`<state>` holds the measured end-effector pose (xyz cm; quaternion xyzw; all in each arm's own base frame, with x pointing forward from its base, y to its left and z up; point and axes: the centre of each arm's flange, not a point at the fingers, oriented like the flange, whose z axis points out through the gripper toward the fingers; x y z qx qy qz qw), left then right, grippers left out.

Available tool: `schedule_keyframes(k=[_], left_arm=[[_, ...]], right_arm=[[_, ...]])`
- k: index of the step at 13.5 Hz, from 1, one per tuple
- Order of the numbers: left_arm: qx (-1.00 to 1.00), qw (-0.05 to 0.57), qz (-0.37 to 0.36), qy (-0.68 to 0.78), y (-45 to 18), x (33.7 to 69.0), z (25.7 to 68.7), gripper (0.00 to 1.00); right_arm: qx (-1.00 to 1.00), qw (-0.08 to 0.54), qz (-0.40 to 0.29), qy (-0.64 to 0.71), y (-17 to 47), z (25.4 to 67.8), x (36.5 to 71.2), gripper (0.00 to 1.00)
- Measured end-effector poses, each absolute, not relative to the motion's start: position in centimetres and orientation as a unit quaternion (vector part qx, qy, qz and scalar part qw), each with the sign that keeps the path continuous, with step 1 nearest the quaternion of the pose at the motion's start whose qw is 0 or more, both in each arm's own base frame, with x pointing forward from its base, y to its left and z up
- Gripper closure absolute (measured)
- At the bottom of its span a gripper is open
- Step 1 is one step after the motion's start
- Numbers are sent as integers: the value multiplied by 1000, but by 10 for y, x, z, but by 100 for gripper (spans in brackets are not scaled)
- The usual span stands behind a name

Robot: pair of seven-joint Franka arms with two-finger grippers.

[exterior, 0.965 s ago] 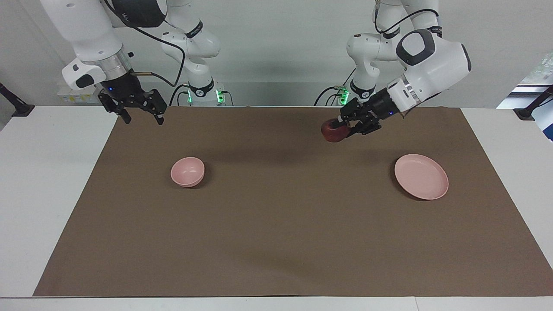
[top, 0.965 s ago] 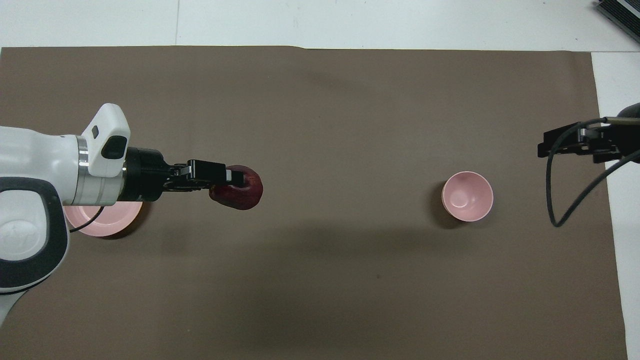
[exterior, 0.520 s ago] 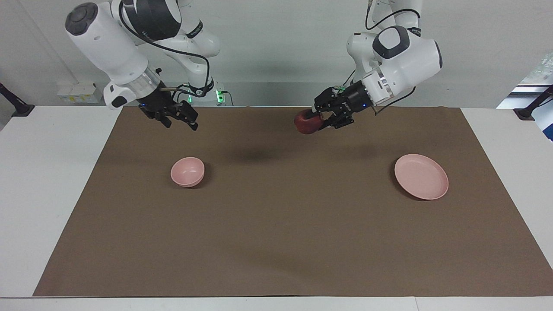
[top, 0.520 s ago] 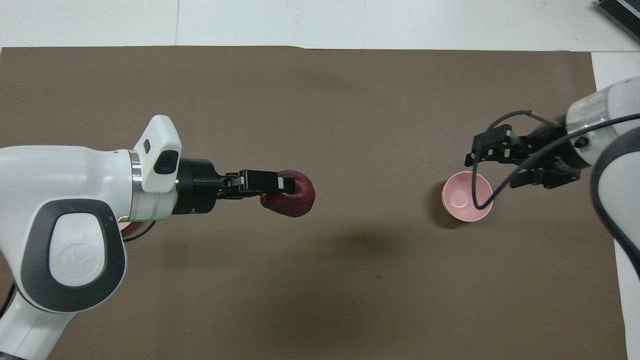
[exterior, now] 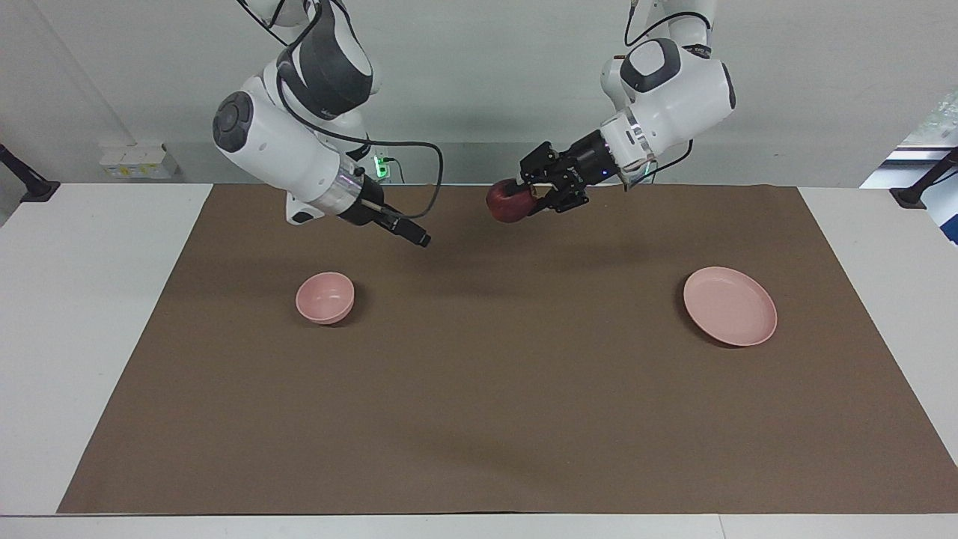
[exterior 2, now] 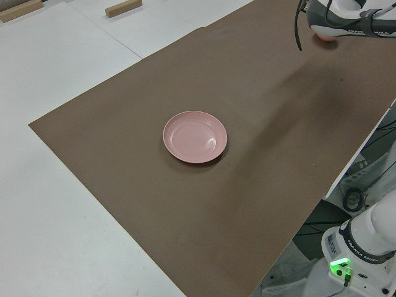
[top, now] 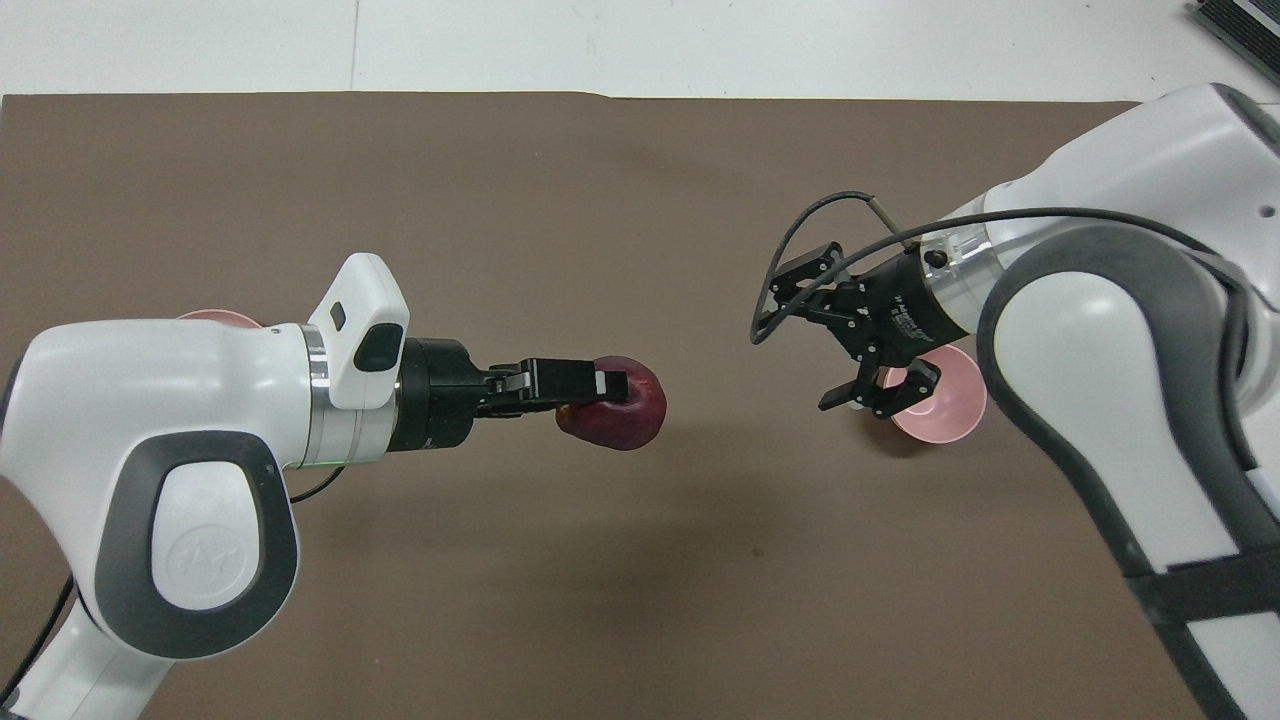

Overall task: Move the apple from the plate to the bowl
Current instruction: 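Hold the apple with the left gripper while the right gripper reaches it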

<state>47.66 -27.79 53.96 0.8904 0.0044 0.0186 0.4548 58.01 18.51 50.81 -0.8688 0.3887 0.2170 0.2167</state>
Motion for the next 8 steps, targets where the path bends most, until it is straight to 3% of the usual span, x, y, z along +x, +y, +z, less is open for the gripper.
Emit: schedule_keyframes(k=[8], left_arm=[[891,454,16,14,-277,477,538,36]], right_arm=[[-764,286,294,497,240,497,570,0]])
